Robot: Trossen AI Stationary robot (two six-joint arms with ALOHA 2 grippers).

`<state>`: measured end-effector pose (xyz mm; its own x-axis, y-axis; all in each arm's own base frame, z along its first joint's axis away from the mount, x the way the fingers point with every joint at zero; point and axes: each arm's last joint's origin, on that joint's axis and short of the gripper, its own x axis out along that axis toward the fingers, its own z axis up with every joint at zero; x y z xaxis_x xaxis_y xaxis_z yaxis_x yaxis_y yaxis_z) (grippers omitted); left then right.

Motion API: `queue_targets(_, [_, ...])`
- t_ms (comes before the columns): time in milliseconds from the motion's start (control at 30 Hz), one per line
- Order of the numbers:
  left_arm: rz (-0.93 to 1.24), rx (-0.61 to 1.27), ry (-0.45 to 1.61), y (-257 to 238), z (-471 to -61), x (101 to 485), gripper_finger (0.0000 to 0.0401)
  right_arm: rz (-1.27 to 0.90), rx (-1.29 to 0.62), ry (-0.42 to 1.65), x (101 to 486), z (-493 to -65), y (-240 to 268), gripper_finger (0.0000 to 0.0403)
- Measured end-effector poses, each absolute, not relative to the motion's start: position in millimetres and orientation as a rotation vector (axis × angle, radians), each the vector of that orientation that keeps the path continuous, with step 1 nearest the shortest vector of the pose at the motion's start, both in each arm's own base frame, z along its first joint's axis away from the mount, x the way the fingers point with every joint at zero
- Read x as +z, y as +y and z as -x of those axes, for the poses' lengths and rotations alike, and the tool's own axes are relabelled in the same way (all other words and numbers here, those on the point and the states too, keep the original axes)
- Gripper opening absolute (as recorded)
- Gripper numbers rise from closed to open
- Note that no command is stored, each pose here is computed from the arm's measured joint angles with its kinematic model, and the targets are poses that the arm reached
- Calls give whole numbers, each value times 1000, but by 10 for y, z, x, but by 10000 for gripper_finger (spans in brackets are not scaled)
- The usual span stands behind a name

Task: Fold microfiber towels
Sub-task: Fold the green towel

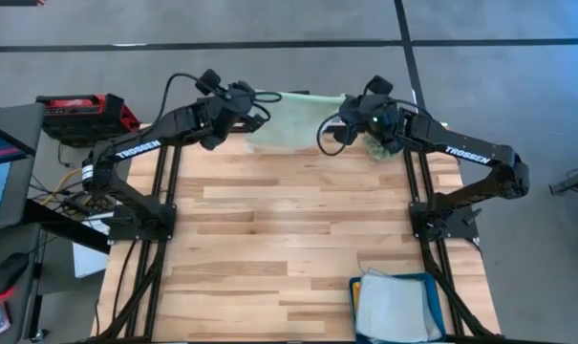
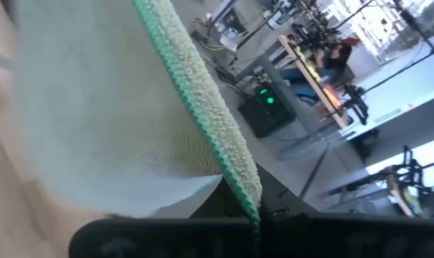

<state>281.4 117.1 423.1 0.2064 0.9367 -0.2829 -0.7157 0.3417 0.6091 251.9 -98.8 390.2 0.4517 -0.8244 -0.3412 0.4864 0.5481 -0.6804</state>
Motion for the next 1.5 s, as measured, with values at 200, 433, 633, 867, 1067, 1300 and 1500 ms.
queue_targets(200, [-359,1090,789,936,-2802,4089,0,468,-755,808,3778,-2463,-705,3])
queue_targets(433, [-175,909,933,563,-2725,3837,0,281,-503,903,3500,-2450,-332,4])
queue_targets(633, [-111,812,1019,294,-2743,3529,0,237,-407,958,3187,-2456,-51,4])
queue_targets(867, [-4,649,1110,-10,-2755,3168,0,156,-346,990,2820,-2404,278,4])
queue_targets(1067, [63,553,1165,-249,-2732,2868,0,68,-227,976,2475,-2359,552,4])
queue_targets(1300, [104,479,1121,-445,-2752,2589,0,-21,-201,952,2148,-2248,756,4])
queue_targets(1500, [155,438,1118,-511,-2739,2406,0,-72,-193,928,1995,-2193,827,6])
